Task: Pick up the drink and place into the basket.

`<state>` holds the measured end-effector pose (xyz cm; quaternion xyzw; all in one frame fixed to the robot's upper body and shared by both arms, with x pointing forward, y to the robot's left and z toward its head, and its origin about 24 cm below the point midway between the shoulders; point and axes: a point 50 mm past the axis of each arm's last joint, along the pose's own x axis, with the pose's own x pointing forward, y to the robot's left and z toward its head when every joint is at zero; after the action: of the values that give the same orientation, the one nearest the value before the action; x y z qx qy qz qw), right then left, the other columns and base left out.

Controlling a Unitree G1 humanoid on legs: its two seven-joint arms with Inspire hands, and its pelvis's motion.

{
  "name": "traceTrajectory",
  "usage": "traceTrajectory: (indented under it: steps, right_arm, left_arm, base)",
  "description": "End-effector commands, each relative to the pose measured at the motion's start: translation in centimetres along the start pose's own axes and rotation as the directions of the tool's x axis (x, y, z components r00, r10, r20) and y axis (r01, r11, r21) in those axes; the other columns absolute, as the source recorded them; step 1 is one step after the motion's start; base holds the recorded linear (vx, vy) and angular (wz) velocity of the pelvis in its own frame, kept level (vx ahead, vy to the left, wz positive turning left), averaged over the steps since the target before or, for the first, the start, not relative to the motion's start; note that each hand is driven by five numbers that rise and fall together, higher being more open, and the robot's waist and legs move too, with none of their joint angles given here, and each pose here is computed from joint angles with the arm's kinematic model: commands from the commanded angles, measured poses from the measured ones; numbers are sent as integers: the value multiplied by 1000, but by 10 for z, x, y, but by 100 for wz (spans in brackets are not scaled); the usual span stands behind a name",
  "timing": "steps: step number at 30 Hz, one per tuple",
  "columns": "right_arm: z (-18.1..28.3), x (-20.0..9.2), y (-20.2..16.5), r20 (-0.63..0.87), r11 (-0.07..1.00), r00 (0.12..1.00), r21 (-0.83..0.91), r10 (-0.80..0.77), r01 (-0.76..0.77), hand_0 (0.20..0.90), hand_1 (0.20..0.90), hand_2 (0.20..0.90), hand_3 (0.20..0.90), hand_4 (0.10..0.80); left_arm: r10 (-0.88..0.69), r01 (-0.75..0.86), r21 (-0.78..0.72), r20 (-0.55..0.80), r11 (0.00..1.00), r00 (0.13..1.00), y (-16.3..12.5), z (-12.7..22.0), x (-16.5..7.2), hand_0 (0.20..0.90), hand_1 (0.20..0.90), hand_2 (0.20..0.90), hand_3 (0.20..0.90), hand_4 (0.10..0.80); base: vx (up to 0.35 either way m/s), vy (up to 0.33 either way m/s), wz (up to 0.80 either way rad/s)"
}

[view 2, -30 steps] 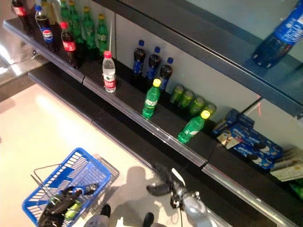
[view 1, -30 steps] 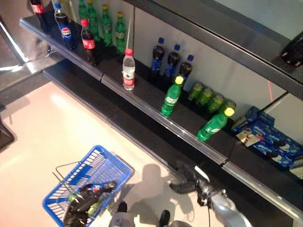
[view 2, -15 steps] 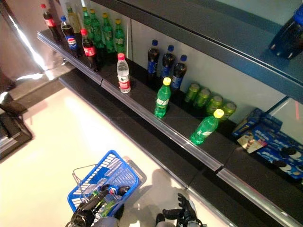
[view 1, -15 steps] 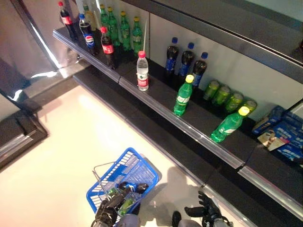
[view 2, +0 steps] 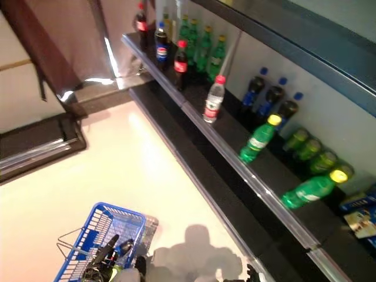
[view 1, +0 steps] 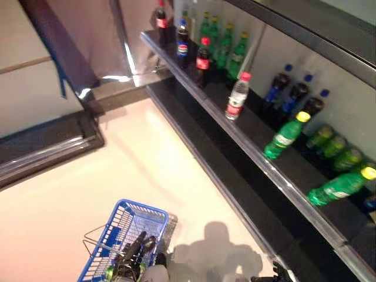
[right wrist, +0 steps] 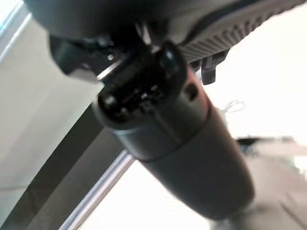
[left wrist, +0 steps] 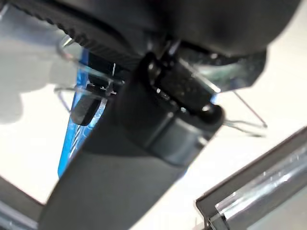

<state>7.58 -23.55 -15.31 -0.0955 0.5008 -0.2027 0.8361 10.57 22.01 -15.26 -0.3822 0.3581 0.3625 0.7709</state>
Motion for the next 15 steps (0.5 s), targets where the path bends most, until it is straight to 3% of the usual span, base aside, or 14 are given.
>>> traceTrajectory:
  steps: [1,7,15]
  right_arm:
    - [16,1,-4,63,997,996,36,-65,63,900,900,900,900,800]
    - [1,3,-18,-13,992,995,66,-104,104,900,900,900,900,800]
    - [-46,-8,-36,-194,969,962,120,-190,216,900,900,900,900,800]
  left_arm:
    - [-302,284,109,229,953,925,-51,51,-2,300,300,300,200,100]
    - [-337,327,79,245,942,909,-63,56,-2,300,300,300,200,100]
    - [-383,380,46,165,924,909,-65,28,-2,300,300,300,200,100]
  base:
    - [273,432,26]
    - [327,244,56]
    - [493,212,40]
